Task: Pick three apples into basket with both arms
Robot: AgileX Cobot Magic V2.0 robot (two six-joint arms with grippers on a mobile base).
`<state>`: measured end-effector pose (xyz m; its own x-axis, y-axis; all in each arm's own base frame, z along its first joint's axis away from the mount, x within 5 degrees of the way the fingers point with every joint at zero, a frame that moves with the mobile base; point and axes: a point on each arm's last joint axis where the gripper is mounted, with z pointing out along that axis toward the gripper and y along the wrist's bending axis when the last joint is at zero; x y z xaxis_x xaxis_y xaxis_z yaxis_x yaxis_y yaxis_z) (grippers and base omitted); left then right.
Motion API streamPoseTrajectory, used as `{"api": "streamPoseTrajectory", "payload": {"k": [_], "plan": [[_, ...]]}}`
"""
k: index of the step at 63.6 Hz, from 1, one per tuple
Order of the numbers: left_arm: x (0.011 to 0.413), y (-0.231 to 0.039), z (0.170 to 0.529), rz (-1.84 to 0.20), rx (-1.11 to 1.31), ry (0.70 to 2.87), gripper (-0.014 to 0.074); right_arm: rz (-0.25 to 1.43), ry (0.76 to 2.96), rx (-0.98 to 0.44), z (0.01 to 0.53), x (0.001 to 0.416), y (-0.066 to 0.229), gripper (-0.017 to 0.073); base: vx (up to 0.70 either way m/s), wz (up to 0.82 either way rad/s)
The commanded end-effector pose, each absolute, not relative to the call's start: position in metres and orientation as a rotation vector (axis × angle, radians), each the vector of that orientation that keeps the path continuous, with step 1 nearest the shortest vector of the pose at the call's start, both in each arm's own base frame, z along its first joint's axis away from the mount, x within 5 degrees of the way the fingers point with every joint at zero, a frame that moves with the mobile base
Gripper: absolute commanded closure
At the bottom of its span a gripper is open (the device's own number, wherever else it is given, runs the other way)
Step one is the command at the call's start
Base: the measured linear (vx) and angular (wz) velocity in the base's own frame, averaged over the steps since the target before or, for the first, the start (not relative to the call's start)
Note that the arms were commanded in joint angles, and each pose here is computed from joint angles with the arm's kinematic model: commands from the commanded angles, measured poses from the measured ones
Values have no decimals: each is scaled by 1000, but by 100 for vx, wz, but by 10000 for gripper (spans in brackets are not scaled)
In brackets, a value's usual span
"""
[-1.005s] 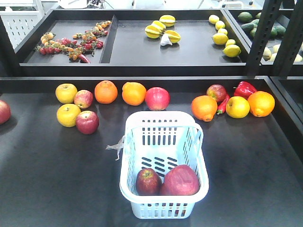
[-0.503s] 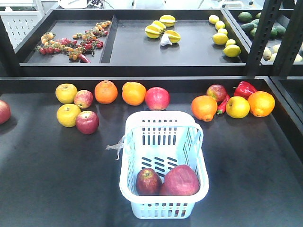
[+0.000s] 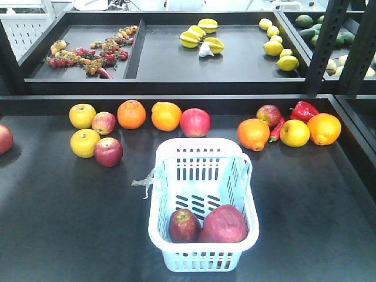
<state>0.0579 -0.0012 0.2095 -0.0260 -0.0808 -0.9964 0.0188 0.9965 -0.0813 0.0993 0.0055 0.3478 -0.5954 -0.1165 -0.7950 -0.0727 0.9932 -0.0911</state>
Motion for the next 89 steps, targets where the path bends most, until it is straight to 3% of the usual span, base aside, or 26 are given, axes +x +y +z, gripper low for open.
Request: {"api": "streamPoseTrajectory", "payload": {"k": [1, 9, 89], "plan": [[57, -1, 213, -111, -77, 1475, 601, -74, 2131, -131, 359, 102, 5, 568, 0, 0], [56, -1, 200, -131, -96, 1480, 600, -74, 2132, -131, 359, 102, 5, 568, 0, 0], [56, -1, 201, -144, -107, 1472, 600, -74, 2132, -131, 359, 101, 5, 568, 0, 0]]}}
